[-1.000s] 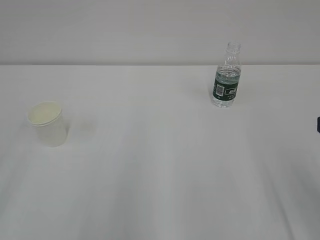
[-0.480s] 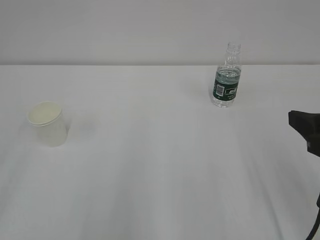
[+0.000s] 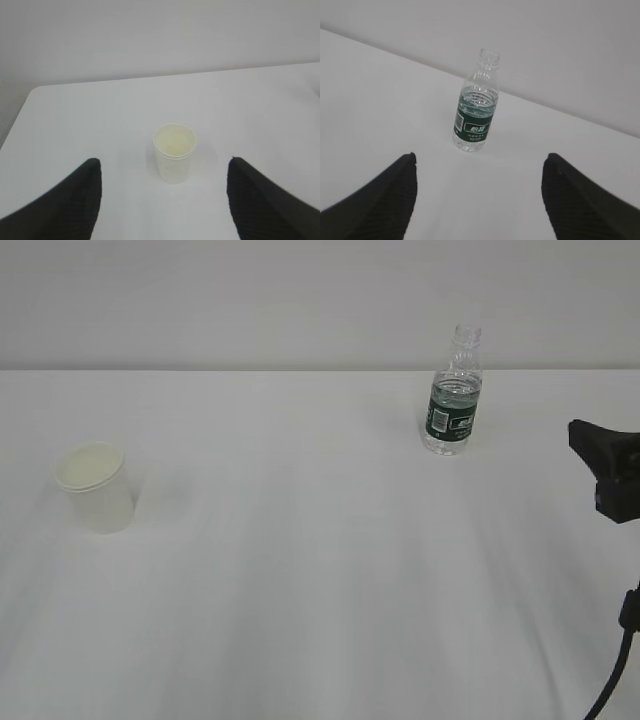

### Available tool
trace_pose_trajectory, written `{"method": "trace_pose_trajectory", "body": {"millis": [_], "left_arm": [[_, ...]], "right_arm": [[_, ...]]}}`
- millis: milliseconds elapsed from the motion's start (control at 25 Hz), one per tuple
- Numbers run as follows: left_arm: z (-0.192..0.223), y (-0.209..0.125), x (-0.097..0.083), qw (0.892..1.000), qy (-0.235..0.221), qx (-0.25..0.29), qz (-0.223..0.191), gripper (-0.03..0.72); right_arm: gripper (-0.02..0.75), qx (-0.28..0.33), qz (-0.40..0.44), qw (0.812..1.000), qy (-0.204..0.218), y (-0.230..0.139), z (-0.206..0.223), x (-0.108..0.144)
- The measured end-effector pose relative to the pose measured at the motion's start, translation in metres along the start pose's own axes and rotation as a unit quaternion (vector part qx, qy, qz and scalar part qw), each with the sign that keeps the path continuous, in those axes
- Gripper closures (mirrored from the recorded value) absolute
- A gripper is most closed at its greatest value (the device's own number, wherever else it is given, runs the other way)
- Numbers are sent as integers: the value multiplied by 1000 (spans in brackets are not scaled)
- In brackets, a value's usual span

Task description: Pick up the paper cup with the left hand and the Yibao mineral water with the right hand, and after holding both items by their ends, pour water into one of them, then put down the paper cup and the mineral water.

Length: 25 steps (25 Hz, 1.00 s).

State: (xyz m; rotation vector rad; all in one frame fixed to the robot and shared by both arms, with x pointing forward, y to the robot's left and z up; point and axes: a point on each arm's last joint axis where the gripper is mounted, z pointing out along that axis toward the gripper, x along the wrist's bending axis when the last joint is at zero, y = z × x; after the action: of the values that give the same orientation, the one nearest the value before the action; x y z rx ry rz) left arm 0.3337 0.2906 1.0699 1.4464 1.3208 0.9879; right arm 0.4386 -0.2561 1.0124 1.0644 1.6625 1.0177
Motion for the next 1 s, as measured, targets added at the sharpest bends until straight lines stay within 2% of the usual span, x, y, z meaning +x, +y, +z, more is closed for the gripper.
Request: {"method": "trace_pose_trajectory", "body": {"millis": [520,1000], "left_arm": [[0,0,0,1000,0,0,0,134],[0,-1,0,1000,0,3,0,136]], "right_arm": [[150,-81,48,995,-7,-11,4,5],[150,-73,123,990,-1,-34,-6,9]]}}
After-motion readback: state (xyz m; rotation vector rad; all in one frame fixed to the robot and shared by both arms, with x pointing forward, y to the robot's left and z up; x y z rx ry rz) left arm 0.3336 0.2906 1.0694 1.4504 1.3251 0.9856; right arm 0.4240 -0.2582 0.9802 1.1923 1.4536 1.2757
